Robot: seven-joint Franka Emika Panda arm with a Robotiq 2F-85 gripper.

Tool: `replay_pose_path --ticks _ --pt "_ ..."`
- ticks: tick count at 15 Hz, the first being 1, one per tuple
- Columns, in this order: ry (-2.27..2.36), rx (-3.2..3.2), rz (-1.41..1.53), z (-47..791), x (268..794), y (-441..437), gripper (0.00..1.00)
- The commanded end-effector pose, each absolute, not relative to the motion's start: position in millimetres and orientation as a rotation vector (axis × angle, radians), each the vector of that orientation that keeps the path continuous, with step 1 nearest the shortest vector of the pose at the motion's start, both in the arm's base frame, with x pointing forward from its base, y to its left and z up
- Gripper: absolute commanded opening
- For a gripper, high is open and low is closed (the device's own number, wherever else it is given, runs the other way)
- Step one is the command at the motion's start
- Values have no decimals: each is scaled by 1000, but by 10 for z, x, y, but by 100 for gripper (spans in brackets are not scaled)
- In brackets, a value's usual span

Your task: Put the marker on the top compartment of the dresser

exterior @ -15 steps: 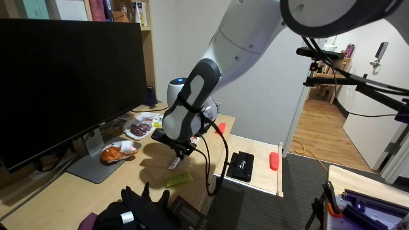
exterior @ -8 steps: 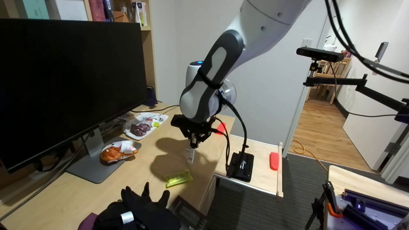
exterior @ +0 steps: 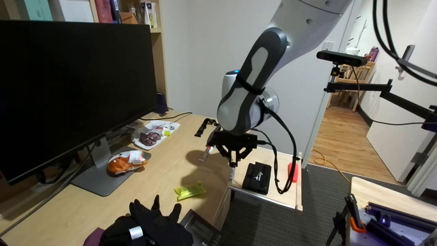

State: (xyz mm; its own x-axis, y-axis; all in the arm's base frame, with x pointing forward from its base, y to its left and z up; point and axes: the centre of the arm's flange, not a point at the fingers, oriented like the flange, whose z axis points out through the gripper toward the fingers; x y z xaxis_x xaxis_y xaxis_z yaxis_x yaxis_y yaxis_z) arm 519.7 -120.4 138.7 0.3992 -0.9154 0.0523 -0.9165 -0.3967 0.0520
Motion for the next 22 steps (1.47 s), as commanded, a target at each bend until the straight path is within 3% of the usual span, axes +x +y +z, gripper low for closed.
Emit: replay_pose_path --ticks 1,8,9,11,18,22 --pt "-1700 2546 -8 1393 5043 -1449 10" --pt "-1803 2424 -39 1387 4735 -2072 10" --pt "-1811 2428 -51 1367 4717 -2108 46" --pt "-1795 2442 -85 1363 4695 -2122 53" --pt "-1719 2527 -99 1392 4756 -1810 97" --pt "-1711 2631 27 1605 4914 -1575 100"
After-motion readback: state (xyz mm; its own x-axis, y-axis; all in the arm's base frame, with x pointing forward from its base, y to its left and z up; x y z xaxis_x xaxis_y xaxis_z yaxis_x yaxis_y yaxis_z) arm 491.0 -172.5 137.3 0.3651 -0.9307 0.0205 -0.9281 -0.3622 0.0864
